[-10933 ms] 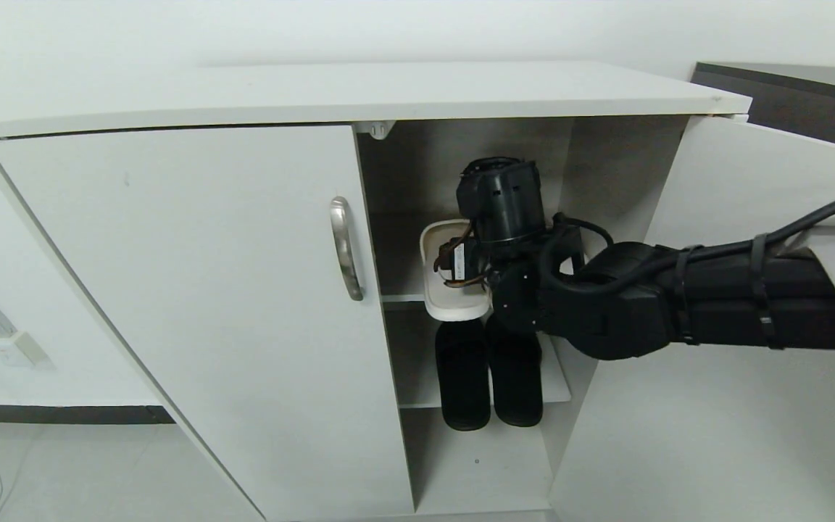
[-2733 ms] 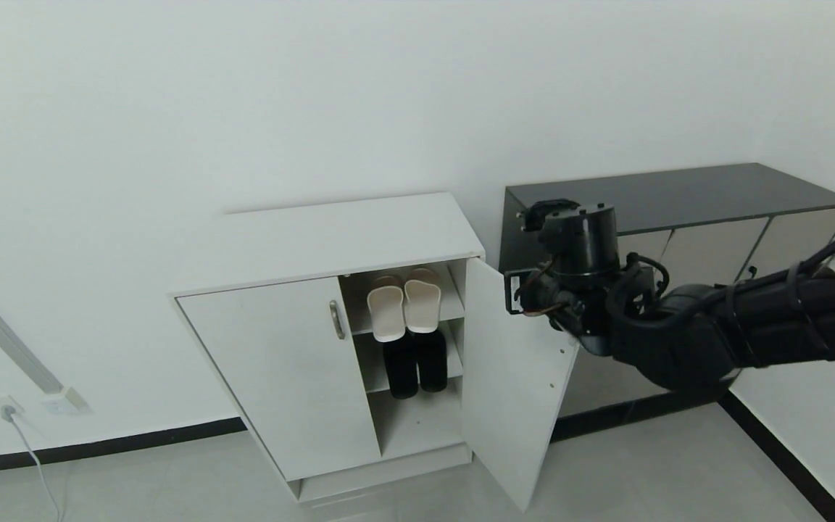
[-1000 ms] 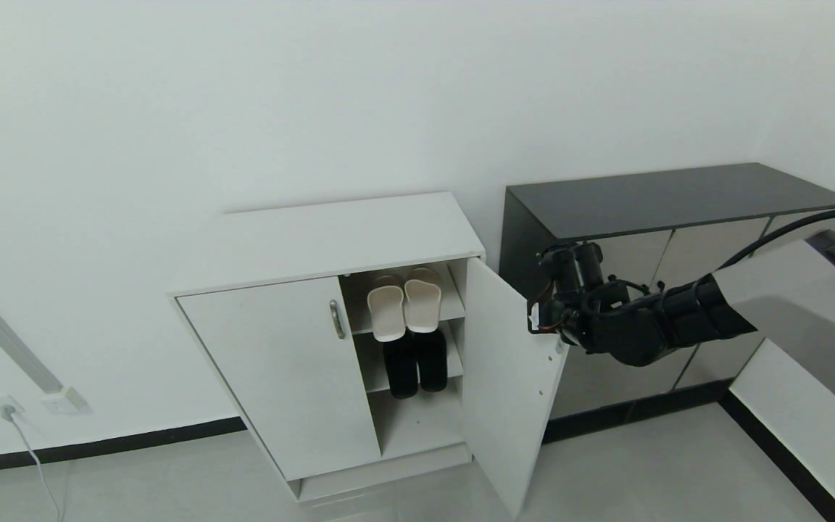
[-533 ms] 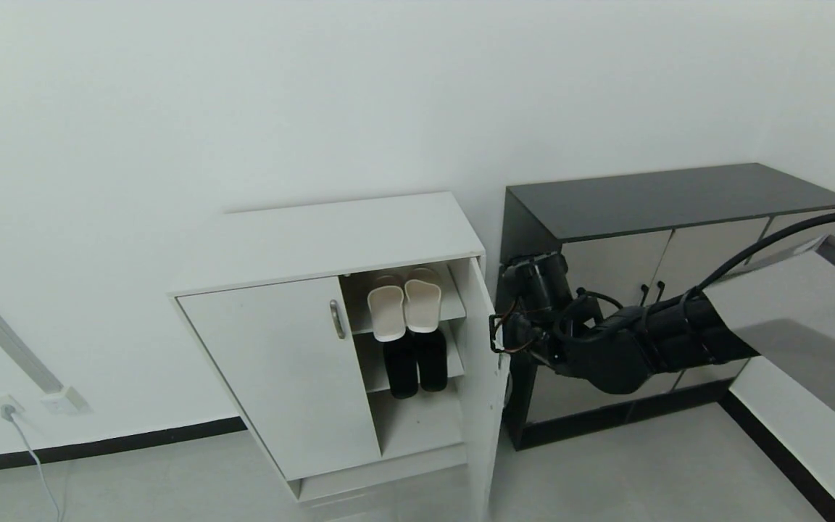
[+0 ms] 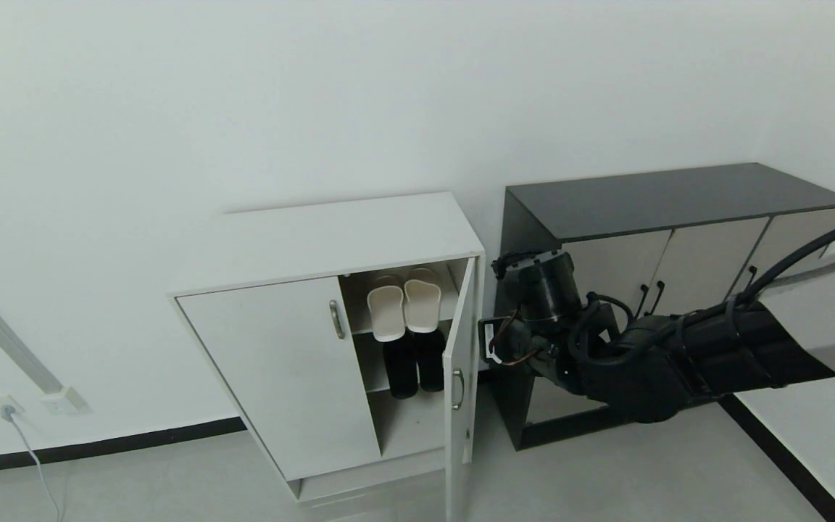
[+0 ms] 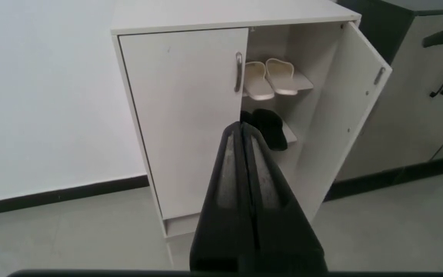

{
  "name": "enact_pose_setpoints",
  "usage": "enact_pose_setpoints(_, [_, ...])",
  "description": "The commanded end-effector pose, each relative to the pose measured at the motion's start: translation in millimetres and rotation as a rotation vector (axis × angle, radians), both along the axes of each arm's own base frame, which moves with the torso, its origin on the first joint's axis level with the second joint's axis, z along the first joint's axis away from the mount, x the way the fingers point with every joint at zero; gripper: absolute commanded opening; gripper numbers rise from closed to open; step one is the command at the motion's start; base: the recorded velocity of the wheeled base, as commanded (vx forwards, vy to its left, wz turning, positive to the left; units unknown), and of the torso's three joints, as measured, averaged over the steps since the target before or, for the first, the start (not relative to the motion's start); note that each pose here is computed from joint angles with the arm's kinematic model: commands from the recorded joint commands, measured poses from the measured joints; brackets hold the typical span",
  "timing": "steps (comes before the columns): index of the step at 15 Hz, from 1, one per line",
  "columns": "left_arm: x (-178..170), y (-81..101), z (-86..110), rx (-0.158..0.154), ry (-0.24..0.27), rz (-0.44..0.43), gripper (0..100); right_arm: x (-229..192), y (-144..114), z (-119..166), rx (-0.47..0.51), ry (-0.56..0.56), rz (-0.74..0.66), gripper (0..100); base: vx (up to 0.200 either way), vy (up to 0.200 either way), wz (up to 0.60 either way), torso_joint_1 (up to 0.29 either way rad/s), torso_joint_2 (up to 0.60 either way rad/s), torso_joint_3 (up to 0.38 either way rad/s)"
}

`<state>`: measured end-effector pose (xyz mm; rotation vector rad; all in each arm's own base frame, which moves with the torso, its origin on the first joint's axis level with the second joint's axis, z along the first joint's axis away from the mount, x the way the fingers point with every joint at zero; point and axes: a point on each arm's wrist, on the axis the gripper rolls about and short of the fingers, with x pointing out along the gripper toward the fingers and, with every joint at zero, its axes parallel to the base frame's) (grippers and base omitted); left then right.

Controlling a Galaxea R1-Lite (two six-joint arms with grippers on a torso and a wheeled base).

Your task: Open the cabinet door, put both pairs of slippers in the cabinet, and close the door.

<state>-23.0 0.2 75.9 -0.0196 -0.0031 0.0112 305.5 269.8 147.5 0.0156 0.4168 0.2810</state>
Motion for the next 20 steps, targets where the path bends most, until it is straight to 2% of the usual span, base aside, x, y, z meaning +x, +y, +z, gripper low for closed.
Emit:
enact_pose_setpoints(1, [0, 0.0, 0.0, 0.000, 0.001, 0.001, 0, -10, -7, 9, 0.012, -0.020, 0.007, 0, 0.000, 0.000, 0.00, 0.000, 0.00, 0.000])
enact_pose_setpoints(2, [0, 0.0, 0.0, 0.000, 0.001, 0.001, 0, -10, -7, 7, 0.007, -0.024, 0.012, 0, 0.000, 0.000, 0.00, 0.000, 0.00, 0.000])
enact_pose_setpoints(8, [0, 0.0, 0.0, 0.000, 0.001, 0.001, 0, -16, -8, 4, 0.011, -0.005, 0.077, 0, 0.000, 0.000, 0.60, 0.002, 0.00, 0.004])
enact_pose_setpoints(12, [0, 0.0, 0.0, 0.000, 0.001, 0.001, 0, -16, -17, 0, 0.009, -0.059, 0.072, 0, 0.000, 0.000, 0.00, 0.000, 0.00, 0.000])
enact_pose_setpoints(15, [0, 0.0, 0.0, 0.000, 0.001, 0.001, 0, -22, -34, 0, -0.022, -0.076, 0.055, 0, 0.000, 0.000, 0.00, 0.000, 0.00, 0.000])
enact_pose_setpoints(18, [0, -0.1, 0.0, 0.001, 0.001, -0.002, 0, -32, -57, -3, -0.047, -0.047, 0.026, 0, 0.000, 0.000, 0.00, 0.000, 0.00, 0.000])
enact_pose_setpoints(20, [0, -0.1, 0.0, 0.001, 0.001, -0.002, 0, -42, -72, -10, -0.069, -0.016, 0.013, 0, 0.200, 0.000, 0.00, 0.000, 0.00, 0.002])
